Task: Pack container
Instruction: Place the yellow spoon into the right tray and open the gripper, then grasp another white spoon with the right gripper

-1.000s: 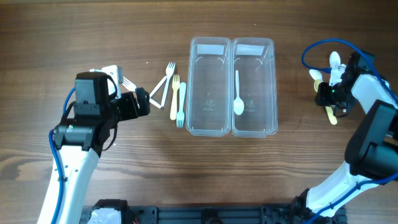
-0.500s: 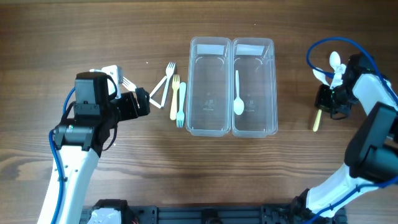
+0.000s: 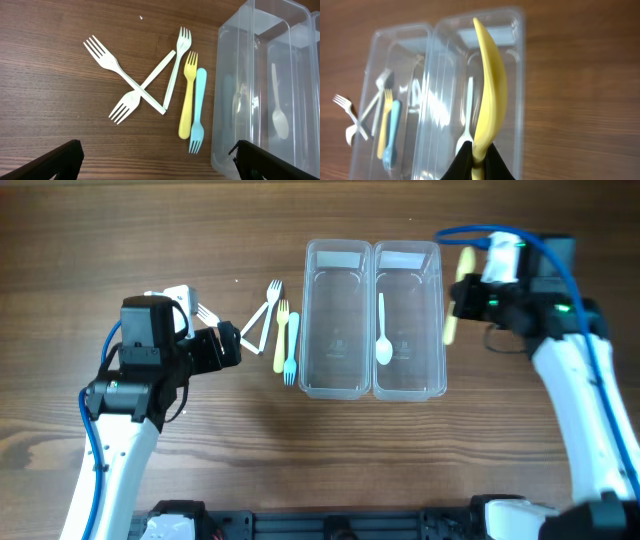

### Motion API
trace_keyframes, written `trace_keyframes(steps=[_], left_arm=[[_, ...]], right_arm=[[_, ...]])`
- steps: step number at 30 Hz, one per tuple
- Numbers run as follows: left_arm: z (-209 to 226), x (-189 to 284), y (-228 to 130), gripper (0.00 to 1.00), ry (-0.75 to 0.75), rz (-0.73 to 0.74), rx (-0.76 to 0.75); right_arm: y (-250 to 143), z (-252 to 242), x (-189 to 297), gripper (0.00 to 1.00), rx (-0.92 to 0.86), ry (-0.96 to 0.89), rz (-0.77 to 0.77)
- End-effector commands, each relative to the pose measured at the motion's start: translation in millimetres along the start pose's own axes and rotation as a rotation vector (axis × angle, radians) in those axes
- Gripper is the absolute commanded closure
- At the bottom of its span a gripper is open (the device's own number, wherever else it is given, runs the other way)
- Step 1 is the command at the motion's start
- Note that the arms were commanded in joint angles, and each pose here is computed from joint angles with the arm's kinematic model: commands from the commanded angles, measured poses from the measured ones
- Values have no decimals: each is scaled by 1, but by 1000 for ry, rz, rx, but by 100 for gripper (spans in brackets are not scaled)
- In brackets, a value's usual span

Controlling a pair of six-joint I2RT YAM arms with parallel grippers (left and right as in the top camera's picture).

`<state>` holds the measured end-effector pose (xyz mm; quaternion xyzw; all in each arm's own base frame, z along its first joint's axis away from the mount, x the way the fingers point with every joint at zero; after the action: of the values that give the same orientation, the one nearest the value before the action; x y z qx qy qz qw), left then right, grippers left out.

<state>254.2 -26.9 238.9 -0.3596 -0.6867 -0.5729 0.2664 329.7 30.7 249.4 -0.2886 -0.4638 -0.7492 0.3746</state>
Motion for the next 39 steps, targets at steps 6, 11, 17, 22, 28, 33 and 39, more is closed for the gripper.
trace_keyframes(steps=[6, 11, 17, 22, 28, 33, 39], left_arm=[[0, 3, 5, 0, -5, -16, -12], [0, 3, 5, 0, -6, -16, -12], [0, 3, 5, 0, -5, -16, -12], [0, 3, 5, 0, -5, -16, -12], [0, 3, 5, 0, -5, -16, -12], [0, 3, 5, 0, -5, -16, -12], [0, 3, 5, 0, -5, -15, -12]], right_arm=[[-39, 1, -98, 96, -27, -65, 226], [-25, 16, -84, 71, 56, -16, 161], [17, 21, -15, 43, 99, -87, -127], [39, -32, 25, 42, -25, -264, -261], [54, -124, 7, 39, -29, -426, -208], [50, -158, -49, 44, 287, -417, -42], [48, -176, -80, 45, 329, -423, -16]])
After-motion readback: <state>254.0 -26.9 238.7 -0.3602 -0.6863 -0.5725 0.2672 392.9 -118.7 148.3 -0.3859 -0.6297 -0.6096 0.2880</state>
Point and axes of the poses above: each gripper's point midway between its finger pads, its own x axis back along the fingers, its own z axis along the line the jaws close on, y = z × x, the point moved 9 cm from there along x, back along the fingers, and after that the axes turned 8 degrees about -x, right-handed, at the moved point
